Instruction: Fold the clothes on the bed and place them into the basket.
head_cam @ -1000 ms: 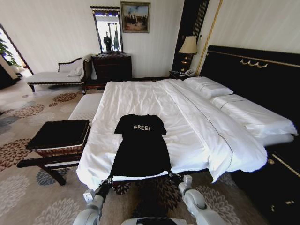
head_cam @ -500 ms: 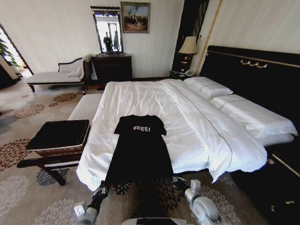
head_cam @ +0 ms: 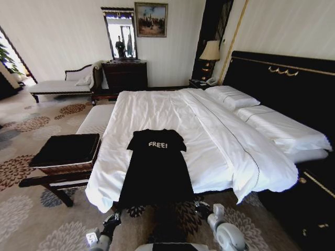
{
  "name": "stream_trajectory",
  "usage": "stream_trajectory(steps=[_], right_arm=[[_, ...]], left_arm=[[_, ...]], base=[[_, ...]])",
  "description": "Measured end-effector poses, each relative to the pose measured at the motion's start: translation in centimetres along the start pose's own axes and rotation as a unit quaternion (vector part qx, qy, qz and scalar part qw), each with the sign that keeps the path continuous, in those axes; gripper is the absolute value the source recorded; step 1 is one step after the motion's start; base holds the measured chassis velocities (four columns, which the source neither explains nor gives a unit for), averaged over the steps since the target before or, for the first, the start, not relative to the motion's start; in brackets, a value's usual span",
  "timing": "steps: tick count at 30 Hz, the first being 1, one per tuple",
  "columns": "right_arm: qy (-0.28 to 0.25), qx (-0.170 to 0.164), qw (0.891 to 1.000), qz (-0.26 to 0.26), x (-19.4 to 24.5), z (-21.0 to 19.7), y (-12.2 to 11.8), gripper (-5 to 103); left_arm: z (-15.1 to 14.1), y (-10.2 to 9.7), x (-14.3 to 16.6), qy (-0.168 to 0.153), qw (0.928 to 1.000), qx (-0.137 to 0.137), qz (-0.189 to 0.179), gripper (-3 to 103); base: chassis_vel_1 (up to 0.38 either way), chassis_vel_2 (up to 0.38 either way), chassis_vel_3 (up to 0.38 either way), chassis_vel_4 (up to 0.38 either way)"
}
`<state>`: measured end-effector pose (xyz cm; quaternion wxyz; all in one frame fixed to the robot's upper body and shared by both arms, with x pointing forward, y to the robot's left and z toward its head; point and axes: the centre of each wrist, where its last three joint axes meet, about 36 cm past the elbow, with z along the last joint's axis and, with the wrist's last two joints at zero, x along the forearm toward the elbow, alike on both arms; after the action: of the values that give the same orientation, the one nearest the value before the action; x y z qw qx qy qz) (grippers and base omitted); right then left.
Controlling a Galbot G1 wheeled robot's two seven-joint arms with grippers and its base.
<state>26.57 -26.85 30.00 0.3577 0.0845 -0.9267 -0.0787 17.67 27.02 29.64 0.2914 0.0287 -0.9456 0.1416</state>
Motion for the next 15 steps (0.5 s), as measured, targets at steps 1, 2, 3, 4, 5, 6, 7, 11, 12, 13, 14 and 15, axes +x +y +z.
stream_trajectory(steps=[1, 2, 3, 4, 5, 6, 7, 11, 12, 13, 14, 15], right_arm=[[0.0, 0.001, 1.0, -0.001, -0.3, 0.0, 0.1, 0], [0.0, 0.001, 1.0, -0.001, -0.3, 0.0, 0.1, 0], [-0.001, 0.0, 1.0, -0.003, -0.8, 0.0, 0.3, 0], [-0.006, -0.001, 1.0, -0.005, -1.5, -0.3, 0.4, 0], [-0.006, -0.001, 1.0, -0.005, -1.5, -0.3, 0.4, 0], [-0.009, -0.003, 1.0, -0.006, -1.9, -0.4, 0.5, 0], [-0.013, -0.008, 1.0, -0.008, -2.8, -0.7, 0.8, 0], [-0.013, -0.011, 1.0, -0.006, -3.8, -0.9, 0.9, 0], [-0.008, -0.008, 1.0, -0.004, -4.0, -0.6, 0.8, 0], [-0.008, -0.008, 1.0, -0.004, -4.0, -0.6, 0.8, 0], [-0.005, -0.005, 1.0, -0.001, -4.1, -0.4, 0.7, 0], [-0.003, -0.002, 1.0, 0.0, -4.1, -0.2, 0.6, 0]], left_arm=[[0.2, 0.1, -0.2, 0.001, 1.0, -0.001, -0.001, 0], [0.2, 0.1, -0.2, 0.001, 1.0, -0.001, -0.001, 0], [0.3, 0.1, -0.5, 0.001, 1.0, 0.0, -0.001, 0], [0.3, -0.1, -1.1, -0.001, 1.0, 0.002, -0.002, 0], [0.3, -0.1, -1.1, -0.001, 1.0, 0.002, -0.002, 0], [0.2, -0.2, -1.5, -0.003, 1.0, 0.004, -0.001, 0], [0.0, -0.7, -2.5, -0.008, 0.9999, 0.007, -0.001, 0], [-0.2, -1.4, -3.5, -0.009, 0.9999, 0.006, 0.002, 0], [0.0, -1.5, -3.6, -0.006, 1.0, 0.003, 0.002, 0], [0.0, -1.5, -3.6, -0.006, 1.0, 0.003, 0.002, 0], [0.1, -1.4, -3.7, -0.004, 1.0, 0.0, 0.001, 0], [0.4, -1.3, -3.8, -0.002, 1.0, -0.004, -0.002, 0]], base=[[0.0, 0.0, 0.0, 0.0], [0.0, 0.0, 0.0, 0.0], [0.0, 0.0, 0.0, 0.0], [0.0, 0.0, 0.0, 0.0], [0.0, 0.0, 0.0, 0.0], [0.0, 0.0, 0.0, 0.0], [0.0, 0.0, 0.0, 0.0], [0.0, 0.0, 0.0, 0.0], [0.0, 0.0, 0.0, 0.0], [0.0, 0.0, 0.0, 0.0], [0.0, 0.0, 0.0, 0.0], [0.0, 0.0, 0.0, 0.0]])
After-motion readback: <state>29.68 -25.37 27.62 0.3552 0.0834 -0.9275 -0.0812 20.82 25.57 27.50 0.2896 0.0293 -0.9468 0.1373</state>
